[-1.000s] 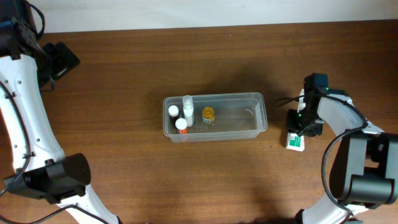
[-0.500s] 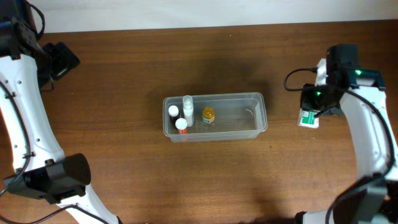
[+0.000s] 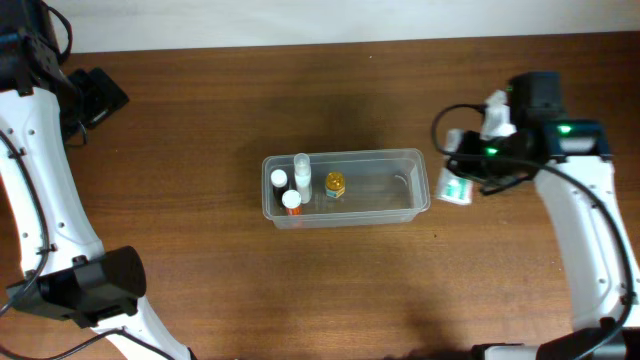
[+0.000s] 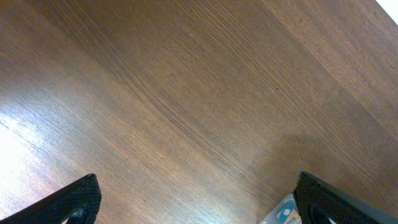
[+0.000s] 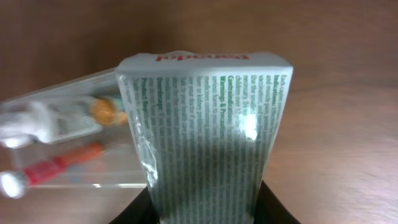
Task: Pack container
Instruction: 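Carry the medicine box over the container's right end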
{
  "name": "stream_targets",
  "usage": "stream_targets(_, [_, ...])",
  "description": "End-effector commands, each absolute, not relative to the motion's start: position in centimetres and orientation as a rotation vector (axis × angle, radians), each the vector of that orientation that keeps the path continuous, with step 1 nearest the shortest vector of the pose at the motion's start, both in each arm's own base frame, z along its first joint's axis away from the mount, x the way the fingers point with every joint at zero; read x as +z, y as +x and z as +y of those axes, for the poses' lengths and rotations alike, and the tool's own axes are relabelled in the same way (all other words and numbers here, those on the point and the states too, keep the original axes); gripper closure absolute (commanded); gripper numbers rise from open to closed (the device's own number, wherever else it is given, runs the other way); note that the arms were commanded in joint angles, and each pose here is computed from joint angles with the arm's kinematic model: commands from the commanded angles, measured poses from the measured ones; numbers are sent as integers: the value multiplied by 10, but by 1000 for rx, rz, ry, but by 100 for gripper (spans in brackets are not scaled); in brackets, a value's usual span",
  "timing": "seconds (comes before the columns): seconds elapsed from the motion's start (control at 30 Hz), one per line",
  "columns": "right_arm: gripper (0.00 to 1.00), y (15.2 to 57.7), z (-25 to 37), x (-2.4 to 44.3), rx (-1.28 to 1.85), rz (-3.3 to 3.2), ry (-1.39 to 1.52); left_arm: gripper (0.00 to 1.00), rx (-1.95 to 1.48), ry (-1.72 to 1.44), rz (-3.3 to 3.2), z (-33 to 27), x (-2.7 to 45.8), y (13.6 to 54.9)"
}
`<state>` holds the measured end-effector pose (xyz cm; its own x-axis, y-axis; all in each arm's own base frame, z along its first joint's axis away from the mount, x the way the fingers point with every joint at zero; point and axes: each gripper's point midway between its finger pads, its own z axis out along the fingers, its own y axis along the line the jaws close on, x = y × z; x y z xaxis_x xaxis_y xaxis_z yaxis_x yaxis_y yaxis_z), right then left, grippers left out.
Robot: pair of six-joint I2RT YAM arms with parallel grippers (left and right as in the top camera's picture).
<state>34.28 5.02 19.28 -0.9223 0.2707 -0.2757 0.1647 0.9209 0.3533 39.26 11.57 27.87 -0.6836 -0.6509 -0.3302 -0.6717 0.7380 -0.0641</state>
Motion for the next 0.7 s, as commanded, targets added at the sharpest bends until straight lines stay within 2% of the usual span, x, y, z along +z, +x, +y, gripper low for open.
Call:
stream_targets(0.0, [68,346,91,210,588,2703,439,0,85,-1002,2599,116,285,391])
stream_targets(0.27, [68,352,149,216,550,2600,625,0,85,-1002,2599,116,285,391])
stream_targets(0.67, [71,351,181,182,489,2453,1230,0,85,-1002,2599,116,285,391])
